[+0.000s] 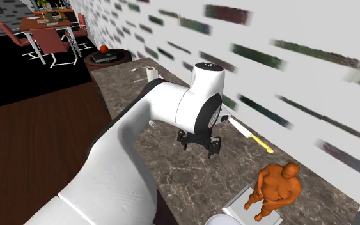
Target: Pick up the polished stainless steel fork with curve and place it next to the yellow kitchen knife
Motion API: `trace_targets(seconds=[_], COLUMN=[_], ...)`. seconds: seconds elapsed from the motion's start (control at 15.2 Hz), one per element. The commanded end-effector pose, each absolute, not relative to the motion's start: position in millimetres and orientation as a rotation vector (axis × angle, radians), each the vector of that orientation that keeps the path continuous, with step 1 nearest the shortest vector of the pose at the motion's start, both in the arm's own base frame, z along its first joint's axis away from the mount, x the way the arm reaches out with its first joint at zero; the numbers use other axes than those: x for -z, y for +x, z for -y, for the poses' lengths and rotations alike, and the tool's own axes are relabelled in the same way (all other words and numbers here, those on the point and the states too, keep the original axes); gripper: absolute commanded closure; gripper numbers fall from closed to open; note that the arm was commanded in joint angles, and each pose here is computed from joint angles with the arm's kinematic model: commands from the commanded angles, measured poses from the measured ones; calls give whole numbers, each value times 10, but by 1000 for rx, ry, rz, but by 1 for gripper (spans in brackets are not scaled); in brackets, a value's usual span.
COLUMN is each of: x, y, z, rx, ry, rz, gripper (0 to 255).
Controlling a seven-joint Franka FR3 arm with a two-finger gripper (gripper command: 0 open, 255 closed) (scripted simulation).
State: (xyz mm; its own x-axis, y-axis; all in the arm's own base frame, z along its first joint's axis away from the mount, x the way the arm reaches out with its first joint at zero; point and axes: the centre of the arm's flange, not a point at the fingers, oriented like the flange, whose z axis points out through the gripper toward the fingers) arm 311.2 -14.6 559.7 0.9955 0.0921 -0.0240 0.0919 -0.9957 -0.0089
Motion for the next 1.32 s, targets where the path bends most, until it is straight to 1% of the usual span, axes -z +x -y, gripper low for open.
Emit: trace_targets(seconds=[0.0,0.66,1.25], x=[-5597,-5258,-4943], y=[3112,3973,4549], z=[146,-817,-1825], rx=[-38,-42,-46], ry=[-3130,-3107,-3052], rz=[144,495,808], gripper=[0,0,0])
